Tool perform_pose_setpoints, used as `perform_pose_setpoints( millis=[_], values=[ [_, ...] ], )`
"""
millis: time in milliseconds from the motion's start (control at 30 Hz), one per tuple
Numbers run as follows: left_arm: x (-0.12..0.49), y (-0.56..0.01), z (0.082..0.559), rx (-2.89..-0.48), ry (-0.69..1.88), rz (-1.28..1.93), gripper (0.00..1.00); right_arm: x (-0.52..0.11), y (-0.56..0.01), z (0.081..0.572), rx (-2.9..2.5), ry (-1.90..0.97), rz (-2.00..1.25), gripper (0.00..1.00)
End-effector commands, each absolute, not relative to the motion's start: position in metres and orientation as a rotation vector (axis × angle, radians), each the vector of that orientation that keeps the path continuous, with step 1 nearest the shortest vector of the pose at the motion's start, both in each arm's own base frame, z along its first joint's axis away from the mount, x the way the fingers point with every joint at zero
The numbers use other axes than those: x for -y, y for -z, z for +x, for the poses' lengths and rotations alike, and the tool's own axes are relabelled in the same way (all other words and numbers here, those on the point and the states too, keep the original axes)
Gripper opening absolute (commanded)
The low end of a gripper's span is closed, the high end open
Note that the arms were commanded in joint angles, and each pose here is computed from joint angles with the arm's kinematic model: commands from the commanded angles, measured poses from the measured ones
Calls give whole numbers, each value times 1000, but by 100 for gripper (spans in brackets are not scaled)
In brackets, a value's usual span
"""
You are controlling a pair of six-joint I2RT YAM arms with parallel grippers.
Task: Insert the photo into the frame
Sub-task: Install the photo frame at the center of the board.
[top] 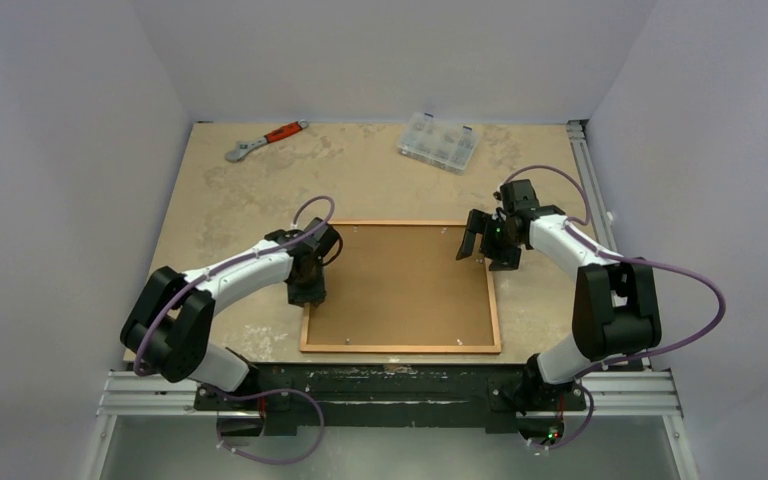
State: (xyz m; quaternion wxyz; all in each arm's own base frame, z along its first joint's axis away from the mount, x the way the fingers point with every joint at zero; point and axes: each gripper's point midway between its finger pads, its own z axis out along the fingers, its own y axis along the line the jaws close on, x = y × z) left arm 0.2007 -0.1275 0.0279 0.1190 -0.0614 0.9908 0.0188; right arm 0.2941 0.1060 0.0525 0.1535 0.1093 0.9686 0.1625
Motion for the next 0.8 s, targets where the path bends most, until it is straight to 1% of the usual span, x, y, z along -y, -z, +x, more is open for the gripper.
perform_pose_setpoints(
  millis=[0, 167, 267, 300, 333, 367, 400, 467, 500, 567, 633, 767],
  values=[
    [123, -27, 223, -2817, -122, -184, 26, -107, -36, 277, -2850, -478, 308, 86],
    [130, -31, 232, -2792, -46, -198, 11, -107, -37, 277, -2849, -484, 303, 85],
    [135, -33, 235, -2787, 0, -184, 11, -106, -37, 276, -2851, -476, 298, 85],
    [137, -34, 235, -2786, 13, -175, 13, -105, -38, 276, -2850, -471, 299, 85],
    [138, -36, 234, -2784, 26, -166, 18, -104, -39, 277, -2848, -467, 301, 85],
    [138, -37, 234, -2784, 29, -156, 29, -104, -39, 277, -2848, -466, 300, 85],
    [138, -38, 233, -2784, 35, -141, 37, -104, -39, 278, -2846, -466, 300, 85],
    [137, -41, 231, -2786, 40, -116, 48, -103, -39, 278, -2846, -468, 303, 85],
    [137, -42, 229, -2788, 46, -99, 51, -104, -40, 279, -2843, -468, 302, 86],
    [137, -44, 227, -2790, 58, -75, 57, -104, -39, 279, -2845, -473, 303, 85],
    [136, -46, 226, -2792, 54, -67, 59, -103, -39, 279, -2846, -472, 306, 86],
    [141, -46, 230, -2785, 79, -66, 60, -103, -39, 280, -2846, -475, 307, 85]
  ],
)
